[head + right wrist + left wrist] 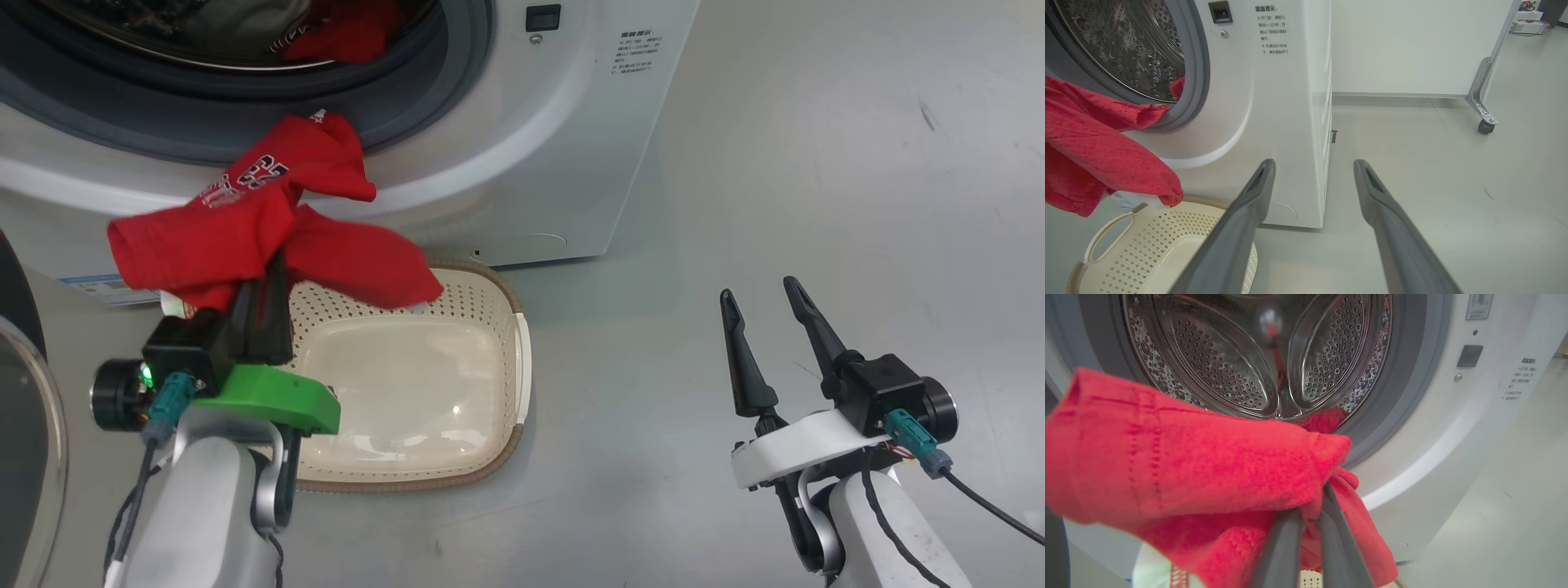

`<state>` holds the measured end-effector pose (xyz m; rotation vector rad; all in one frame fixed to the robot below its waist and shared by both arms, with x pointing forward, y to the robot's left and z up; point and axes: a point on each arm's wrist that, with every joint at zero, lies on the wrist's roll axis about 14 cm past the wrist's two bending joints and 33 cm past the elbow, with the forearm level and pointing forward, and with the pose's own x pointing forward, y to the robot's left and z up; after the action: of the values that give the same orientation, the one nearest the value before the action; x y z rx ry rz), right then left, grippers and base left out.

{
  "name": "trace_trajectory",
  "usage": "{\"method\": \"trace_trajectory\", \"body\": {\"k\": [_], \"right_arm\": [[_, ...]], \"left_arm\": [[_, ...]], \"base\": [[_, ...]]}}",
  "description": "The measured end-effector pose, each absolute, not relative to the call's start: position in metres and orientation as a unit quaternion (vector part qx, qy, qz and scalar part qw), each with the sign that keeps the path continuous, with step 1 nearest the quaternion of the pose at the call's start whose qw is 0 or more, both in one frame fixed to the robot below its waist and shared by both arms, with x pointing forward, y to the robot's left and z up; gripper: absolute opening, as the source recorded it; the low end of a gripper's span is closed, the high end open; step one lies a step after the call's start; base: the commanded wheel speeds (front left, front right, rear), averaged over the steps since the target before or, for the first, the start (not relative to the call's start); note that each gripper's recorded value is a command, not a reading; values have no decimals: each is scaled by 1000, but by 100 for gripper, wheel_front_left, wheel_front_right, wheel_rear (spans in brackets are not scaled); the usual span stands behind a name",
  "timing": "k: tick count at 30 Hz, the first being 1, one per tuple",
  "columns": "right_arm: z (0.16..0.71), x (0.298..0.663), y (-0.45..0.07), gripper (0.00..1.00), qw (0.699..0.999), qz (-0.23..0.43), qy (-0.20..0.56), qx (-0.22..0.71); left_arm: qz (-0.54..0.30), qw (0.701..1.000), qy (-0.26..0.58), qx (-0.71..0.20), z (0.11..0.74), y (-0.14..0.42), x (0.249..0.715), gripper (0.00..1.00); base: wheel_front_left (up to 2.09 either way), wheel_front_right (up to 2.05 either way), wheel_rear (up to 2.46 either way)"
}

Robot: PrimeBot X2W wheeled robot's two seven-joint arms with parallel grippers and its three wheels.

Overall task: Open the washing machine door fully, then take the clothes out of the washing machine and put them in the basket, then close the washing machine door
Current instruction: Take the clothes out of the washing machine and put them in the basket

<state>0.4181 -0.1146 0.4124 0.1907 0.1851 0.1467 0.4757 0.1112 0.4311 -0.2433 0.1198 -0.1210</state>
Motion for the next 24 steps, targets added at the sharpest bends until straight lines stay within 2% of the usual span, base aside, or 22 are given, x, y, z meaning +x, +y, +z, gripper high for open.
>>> {"method": "trace_trajectory", "body": {"k": [9, 24], "right_arm": [[406, 415, -116, 100, 988, 74, 101, 95], [395, 417, -131, 100, 988, 54, 113, 91]], "left_arm": [[-81, 976, 151, -132, 381, 93, 445, 0], [-102, 951, 263, -129, 314, 78, 435, 0]], "base": [[0, 0, 0], [0, 0, 0]]}}
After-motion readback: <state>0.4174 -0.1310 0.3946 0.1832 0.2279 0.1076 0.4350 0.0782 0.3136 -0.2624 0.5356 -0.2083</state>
